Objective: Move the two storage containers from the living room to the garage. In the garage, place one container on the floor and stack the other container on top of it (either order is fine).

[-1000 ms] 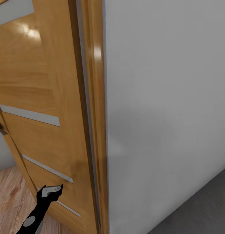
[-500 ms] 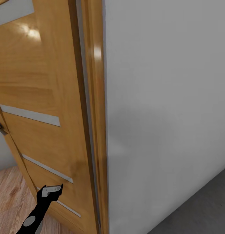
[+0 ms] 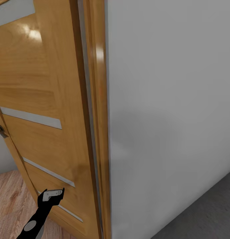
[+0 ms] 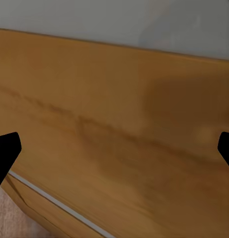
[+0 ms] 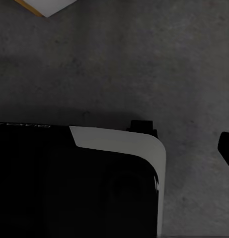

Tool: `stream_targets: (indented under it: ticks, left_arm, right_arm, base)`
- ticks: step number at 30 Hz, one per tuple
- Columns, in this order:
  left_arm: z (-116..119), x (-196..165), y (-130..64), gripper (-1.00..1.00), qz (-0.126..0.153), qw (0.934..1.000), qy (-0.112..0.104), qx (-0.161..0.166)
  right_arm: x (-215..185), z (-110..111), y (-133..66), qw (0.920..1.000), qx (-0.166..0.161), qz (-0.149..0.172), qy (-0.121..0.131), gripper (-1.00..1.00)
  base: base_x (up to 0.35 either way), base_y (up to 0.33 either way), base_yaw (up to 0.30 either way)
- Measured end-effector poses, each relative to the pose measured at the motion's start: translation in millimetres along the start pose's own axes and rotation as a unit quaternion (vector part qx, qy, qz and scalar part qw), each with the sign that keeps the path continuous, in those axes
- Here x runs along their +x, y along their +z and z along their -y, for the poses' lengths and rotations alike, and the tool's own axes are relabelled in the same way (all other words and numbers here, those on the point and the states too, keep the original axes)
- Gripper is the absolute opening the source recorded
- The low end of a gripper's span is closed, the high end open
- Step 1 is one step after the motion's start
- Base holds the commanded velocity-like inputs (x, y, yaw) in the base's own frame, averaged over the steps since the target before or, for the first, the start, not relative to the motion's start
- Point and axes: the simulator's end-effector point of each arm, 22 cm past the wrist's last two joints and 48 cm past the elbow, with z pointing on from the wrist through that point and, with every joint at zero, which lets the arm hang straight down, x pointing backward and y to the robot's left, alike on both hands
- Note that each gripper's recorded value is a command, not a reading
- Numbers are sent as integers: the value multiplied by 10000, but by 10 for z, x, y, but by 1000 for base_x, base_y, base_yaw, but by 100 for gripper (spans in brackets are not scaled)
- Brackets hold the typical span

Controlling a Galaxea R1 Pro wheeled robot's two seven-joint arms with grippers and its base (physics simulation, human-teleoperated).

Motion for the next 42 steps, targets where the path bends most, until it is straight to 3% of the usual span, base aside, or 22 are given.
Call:
stream_targets:
  ticks: [16,32,38,42]
  left_arm:
    - [-29,-33,7,100,28,10000,17,-12]
    - [-88,-89,13,100,85,9999,67,-36]
    - [-113,-7,-122,100,23,10000,70,-48]
    - [-109,7,-48,100,10,10000,67,-56]
  right_arm:
    - [299,26,-26,9995,22,-306,97,100]
    - [329,31,-30,9994,27,-336,105,100]
    - [335,21,-63,9995,23,-289,98,100]
    - [330,25,-32,9994,24,-333,105,100]
  base:
    - [0,0,0]
    - [11,0,0]
    - [183,0,0]
    - [58,0,0]
